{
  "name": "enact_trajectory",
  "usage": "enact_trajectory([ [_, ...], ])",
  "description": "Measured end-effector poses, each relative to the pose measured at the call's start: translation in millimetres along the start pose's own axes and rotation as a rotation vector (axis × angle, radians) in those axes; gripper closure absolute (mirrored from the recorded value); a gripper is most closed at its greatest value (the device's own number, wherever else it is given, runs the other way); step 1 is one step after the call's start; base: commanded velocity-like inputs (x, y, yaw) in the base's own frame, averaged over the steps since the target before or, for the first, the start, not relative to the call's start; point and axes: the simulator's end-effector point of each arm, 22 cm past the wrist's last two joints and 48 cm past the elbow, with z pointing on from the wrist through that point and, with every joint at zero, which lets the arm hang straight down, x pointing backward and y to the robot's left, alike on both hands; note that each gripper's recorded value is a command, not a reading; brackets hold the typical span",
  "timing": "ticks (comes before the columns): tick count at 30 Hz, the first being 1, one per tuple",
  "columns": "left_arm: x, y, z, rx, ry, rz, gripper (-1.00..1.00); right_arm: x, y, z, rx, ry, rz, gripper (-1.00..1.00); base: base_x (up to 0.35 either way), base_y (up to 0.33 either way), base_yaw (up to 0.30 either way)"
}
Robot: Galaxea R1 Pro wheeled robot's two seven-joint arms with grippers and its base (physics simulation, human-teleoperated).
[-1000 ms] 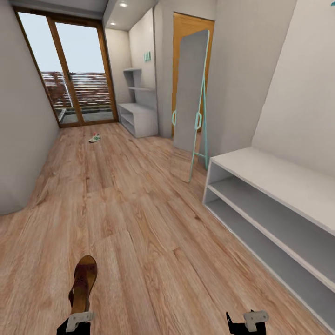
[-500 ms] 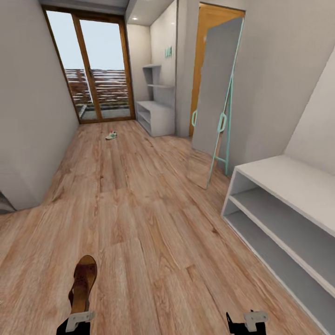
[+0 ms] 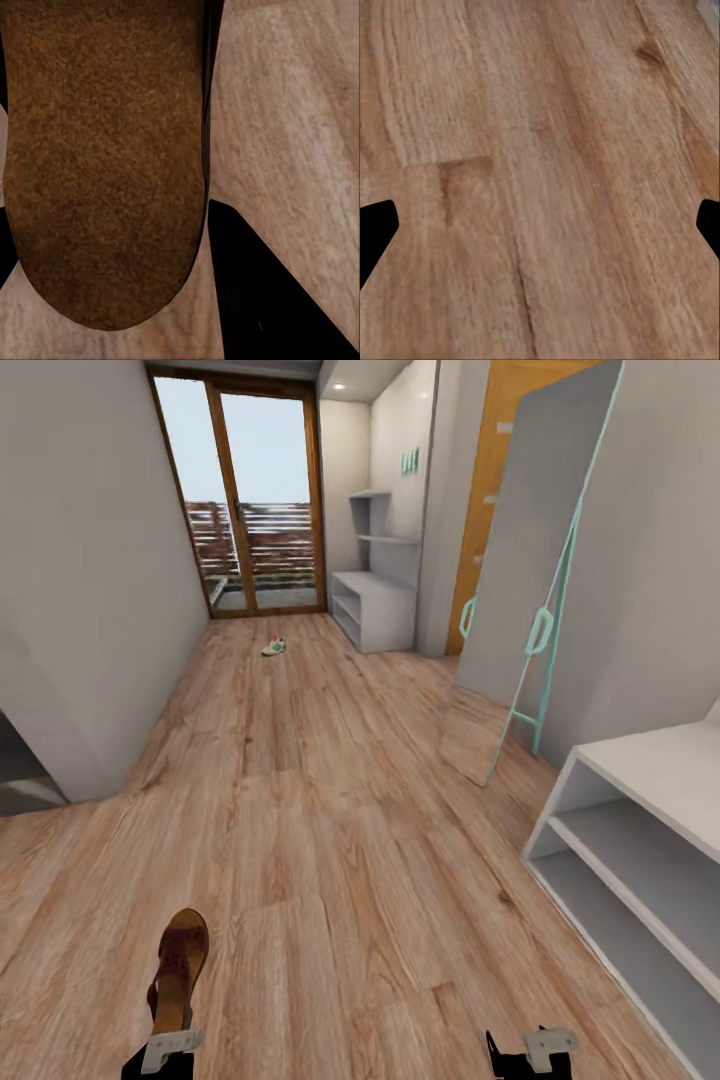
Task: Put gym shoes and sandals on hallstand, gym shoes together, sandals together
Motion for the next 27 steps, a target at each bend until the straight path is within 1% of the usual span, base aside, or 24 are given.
enact_trajectory([
  [18, 9, 0, 0.4, 0.0, 0.018, 0.004, 1.0, 9, 1, 0.1, -0.002, 0.018, -0.001, -1.0, 0.338, 0.0, 0.22],
  [27, 10, -1, 0.6, 0.002, 0.021, 0.004, 1.0, 10, 0, -0.1, -0.009, 0.022, -0.009, -1.0, 0.339, -0.006, 0.041],
])
